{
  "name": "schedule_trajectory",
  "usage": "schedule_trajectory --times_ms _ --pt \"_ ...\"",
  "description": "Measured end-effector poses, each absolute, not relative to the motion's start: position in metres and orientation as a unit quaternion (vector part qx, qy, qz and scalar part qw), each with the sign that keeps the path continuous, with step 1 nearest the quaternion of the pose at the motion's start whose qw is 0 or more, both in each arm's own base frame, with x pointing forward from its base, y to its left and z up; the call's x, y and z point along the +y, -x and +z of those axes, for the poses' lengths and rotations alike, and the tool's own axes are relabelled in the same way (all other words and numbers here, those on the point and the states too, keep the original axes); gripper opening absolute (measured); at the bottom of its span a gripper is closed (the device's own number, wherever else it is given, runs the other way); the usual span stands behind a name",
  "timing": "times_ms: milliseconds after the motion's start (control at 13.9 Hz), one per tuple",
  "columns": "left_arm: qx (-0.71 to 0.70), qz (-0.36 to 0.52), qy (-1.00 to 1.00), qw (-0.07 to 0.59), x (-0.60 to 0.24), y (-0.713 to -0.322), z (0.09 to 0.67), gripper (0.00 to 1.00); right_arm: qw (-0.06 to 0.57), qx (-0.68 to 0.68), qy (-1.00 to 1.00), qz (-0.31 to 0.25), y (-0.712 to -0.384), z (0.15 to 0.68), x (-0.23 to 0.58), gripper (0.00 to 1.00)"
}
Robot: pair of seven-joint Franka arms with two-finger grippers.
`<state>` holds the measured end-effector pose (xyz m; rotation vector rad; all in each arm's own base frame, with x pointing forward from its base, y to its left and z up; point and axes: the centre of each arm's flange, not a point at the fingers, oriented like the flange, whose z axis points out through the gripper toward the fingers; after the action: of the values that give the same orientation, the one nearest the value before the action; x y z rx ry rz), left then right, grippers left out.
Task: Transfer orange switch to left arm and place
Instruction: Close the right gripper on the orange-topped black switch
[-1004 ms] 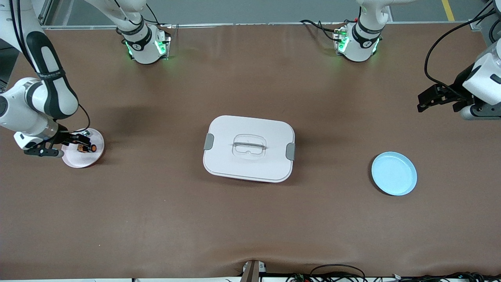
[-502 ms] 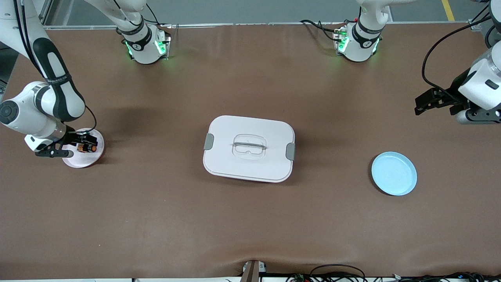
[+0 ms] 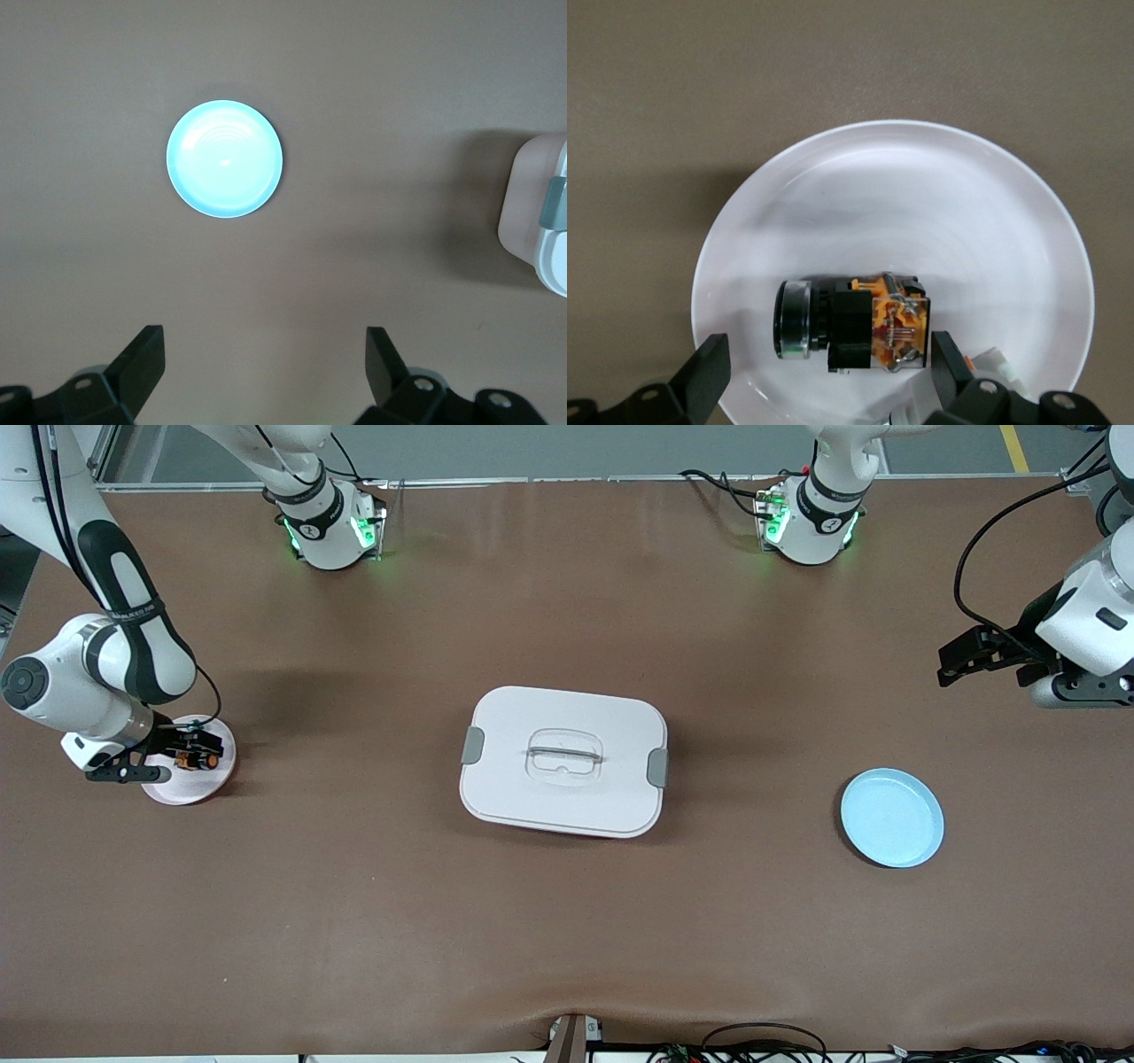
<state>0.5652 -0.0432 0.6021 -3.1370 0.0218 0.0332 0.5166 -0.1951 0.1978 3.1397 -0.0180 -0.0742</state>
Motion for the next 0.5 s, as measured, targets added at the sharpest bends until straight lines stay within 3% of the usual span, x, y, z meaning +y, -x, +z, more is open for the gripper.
schedule_trajectory --times_ms 502 --pt "0.008 0.013 1.000 0.002 -0.0438 -0.5658 0.5995 1.00 -0.016 -0.034 -0.999 -0.017 -0.5188 0.1956 -0.1999 1.00"
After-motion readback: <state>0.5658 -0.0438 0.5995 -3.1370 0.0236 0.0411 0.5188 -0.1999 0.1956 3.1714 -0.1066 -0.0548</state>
